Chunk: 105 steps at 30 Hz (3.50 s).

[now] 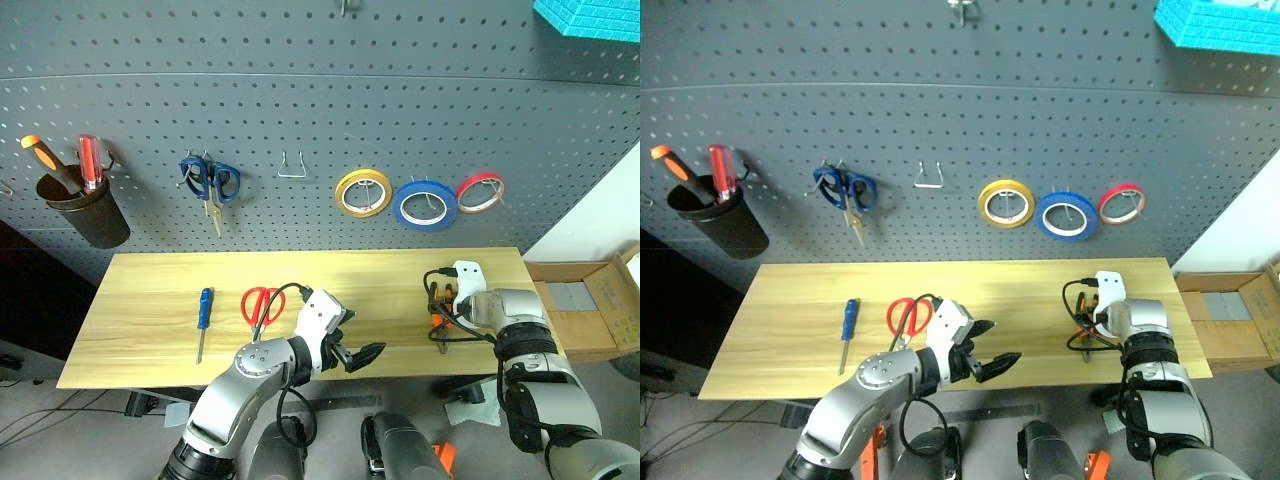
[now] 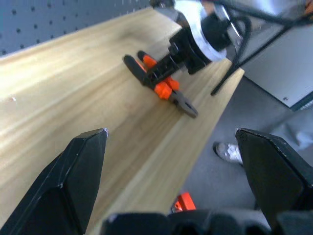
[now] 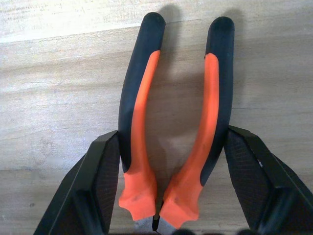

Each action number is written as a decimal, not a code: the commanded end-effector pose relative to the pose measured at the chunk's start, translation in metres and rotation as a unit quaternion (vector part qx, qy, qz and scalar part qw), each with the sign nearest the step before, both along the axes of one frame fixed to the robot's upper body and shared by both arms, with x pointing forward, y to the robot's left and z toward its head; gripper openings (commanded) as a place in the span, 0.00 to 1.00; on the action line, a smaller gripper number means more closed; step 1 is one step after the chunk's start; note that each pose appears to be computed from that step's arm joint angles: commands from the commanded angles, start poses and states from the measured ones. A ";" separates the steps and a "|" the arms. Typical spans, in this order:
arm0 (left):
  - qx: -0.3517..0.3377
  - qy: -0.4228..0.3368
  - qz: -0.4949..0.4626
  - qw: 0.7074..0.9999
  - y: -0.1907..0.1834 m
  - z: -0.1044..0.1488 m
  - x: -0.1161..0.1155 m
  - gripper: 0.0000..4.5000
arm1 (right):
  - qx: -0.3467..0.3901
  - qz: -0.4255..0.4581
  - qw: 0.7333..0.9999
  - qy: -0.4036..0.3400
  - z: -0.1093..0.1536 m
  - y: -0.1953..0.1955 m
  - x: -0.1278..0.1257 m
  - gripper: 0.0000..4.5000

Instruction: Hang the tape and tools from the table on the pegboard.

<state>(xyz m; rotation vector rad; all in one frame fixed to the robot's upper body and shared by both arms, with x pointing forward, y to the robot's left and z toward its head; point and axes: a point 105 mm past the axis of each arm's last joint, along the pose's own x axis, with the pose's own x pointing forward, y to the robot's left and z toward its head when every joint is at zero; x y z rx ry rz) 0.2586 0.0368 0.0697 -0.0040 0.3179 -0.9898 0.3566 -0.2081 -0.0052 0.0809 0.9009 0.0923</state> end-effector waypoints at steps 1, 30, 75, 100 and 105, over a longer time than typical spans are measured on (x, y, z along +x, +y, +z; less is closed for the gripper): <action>-0.038 -0.011 -0.004 0.999 0.003 0.019 0.002 1.00 | -0.005 0.078 0.991 -0.106 0.044 0.014 -0.004 0.60; -0.089 -0.136 0.309 0.937 0.143 0.111 0.027 1.00 | 0.066 0.286 0.736 -0.610 0.259 0.192 0.013 0.60; -0.060 -0.170 0.260 0.949 0.124 0.132 0.083 1.00 | 0.042 0.181 0.722 -0.666 0.278 0.219 0.077 0.60; -0.046 -0.149 0.286 0.946 0.137 0.120 0.065 1.00 | -0.006 0.193 0.777 -0.599 0.206 0.212 0.082 0.96; -0.046 -0.145 0.285 0.946 0.134 0.115 0.067 1.00 | 0.008 0.202 0.770 -0.605 0.206 0.201 0.078 0.99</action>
